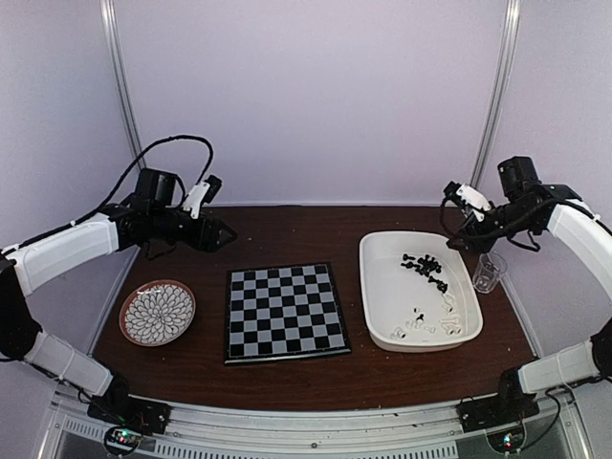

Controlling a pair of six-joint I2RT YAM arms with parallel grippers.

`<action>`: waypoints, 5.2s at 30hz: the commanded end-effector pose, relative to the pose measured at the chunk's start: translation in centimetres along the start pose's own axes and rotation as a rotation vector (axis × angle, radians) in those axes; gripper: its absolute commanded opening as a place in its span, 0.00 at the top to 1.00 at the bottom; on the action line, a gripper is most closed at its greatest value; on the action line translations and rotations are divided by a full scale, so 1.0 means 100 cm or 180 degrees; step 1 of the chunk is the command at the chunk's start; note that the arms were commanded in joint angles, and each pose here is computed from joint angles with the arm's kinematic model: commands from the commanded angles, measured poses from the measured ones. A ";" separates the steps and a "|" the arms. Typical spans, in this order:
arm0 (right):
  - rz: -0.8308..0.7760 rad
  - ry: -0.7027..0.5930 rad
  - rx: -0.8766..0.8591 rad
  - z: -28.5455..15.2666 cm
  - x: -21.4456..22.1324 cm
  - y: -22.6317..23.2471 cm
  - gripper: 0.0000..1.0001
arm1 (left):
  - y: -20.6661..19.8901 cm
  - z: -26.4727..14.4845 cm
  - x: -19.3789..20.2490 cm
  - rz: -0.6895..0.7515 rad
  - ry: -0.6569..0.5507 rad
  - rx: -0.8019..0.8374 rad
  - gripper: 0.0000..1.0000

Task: Set up the chess pieces on the board
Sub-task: Pick up the pawn from the storage box, then pass from the right arm to the left, then place the pawn on the chessboard.

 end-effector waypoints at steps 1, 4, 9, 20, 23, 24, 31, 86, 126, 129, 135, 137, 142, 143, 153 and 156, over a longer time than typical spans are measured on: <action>-0.0504 0.0592 -0.0579 0.024 0.022 0.034 0.42 | -0.046 0.008 0.001 0.0002 0.0223 0.0628 0.32; -0.0551 0.0834 -0.0824 0.048 0.034 0.045 0.46 | -0.069 0.017 0.006 -0.0023 0.0319 0.0809 0.32; -0.0672 0.1114 -0.1133 0.092 0.050 0.060 0.54 | -0.102 0.031 0.012 0.0016 0.0430 0.0996 0.31; -0.0876 0.1703 -0.1385 0.155 0.088 0.065 0.67 | -0.111 0.041 0.015 -0.0001 0.0502 0.1026 0.31; -0.0858 0.1668 -0.1386 0.161 0.086 0.064 0.67 | -0.112 0.041 0.017 -0.0011 0.0506 0.1030 0.31; -0.0854 0.1650 -0.1401 0.162 0.084 0.064 0.67 | -0.112 0.042 0.017 -0.0014 0.0513 0.1031 0.31; -0.0976 0.1689 -0.1583 0.173 0.082 0.075 0.67 | -0.111 0.043 0.022 -0.0038 0.0543 0.1004 0.31; 0.1743 -0.1818 -0.2826 -0.001 -0.163 0.063 0.85 | -0.269 0.099 -0.099 -0.0303 -0.2092 0.2017 0.52; 0.1737 -0.1894 -0.2833 -0.002 -0.156 0.066 0.83 | -0.286 0.110 -0.112 -0.0242 -0.1948 0.2225 0.89; 0.1710 -0.1899 -0.2817 -0.003 -0.156 0.067 0.83 | -0.287 0.109 -0.112 -0.0247 -0.1913 0.2236 0.94; 0.1622 -0.1884 -0.2682 -0.007 -0.155 0.060 0.63 | -0.283 0.104 -0.107 -0.0262 -0.1770 0.2165 1.00; 0.1575 -0.1900 -0.2529 -0.014 -0.154 0.048 0.56 | -0.278 0.096 -0.105 -0.0242 -0.1612 0.2059 1.00; 0.1389 -0.1809 -0.2109 -0.029 -0.134 0.026 0.50 | -0.243 0.075 -0.088 -0.0341 -0.0672 0.1526 1.00; 0.1277 -0.1730 -0.2005 -0.029 -0.128 0.027 0.50 | -0.232 0.071 -0.078 -0.0398 -0.0408 0.1373 1.00; 0.0917 -0.1364 -0.1513 -0.014 -0.097 0.032 0.49 | -0.152 0.005 -0.031 -0.2307 0.1037 0.0828 1.00; 0.0898 -0.1311 -0.1515 -0.010 -0.096 0.034 0.49 | -0.140 -0.002 -0.021 -0.3150 0.1187 0.0897 1.00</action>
Point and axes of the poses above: each gripper's point midway between its finger pads, its own z axis out along the fingers, its own y axis along the line the jaws close on, x = y × z, the point moved 6 cm from there along -z, back along the fingers, and after that the axes turned 5 degrees about -z, right-handed, at the moved point
